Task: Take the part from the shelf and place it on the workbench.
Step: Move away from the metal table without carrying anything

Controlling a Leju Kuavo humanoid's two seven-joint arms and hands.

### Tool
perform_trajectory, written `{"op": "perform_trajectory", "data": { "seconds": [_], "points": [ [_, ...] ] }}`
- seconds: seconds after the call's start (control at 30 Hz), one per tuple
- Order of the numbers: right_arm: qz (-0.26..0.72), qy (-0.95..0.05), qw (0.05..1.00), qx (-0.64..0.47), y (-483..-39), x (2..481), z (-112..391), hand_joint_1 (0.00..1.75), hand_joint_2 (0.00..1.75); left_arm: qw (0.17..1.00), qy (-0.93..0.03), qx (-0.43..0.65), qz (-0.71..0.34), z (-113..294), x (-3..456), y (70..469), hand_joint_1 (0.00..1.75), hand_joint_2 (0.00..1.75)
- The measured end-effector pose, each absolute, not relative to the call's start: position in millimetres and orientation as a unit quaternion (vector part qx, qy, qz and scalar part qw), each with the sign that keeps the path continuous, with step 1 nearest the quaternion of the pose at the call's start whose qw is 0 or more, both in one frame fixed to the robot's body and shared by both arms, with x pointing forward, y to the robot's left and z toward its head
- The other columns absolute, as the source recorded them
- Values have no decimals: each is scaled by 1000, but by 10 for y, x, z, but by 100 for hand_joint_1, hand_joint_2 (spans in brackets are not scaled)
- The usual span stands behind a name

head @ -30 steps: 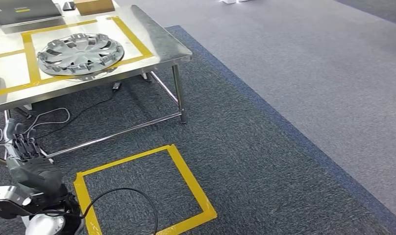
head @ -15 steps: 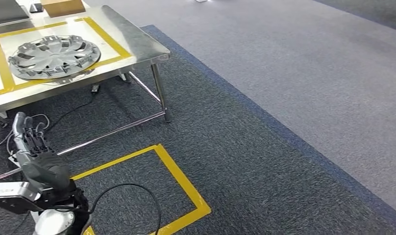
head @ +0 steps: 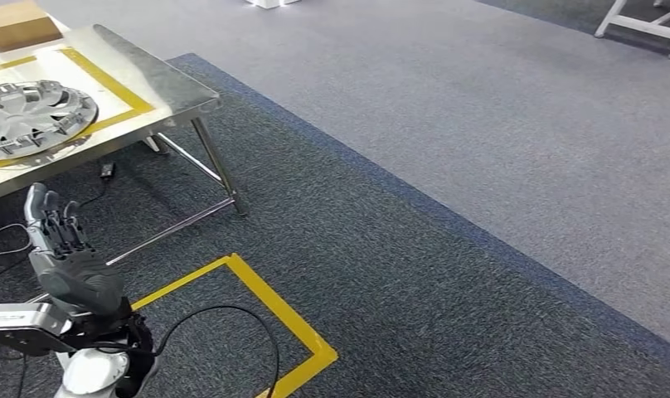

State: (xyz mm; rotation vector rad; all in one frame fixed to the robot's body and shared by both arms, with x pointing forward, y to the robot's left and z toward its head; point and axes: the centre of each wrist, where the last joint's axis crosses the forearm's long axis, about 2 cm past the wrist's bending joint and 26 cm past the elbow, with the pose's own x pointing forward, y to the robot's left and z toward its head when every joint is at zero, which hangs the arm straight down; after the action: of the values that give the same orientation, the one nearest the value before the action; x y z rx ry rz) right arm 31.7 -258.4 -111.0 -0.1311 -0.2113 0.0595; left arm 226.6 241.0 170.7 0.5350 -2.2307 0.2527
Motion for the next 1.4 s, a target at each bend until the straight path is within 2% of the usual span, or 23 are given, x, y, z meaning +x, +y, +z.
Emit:
{"op": "perform_trajectory", "data": {
  "seconds": [1.4],
  "points": [
    [21, -76, 994, -70, -2588, 302, -1111, 0, 0, 422, -883, 185, 88, 1620, 2328, 2295, 0, 0]
  ]
}}
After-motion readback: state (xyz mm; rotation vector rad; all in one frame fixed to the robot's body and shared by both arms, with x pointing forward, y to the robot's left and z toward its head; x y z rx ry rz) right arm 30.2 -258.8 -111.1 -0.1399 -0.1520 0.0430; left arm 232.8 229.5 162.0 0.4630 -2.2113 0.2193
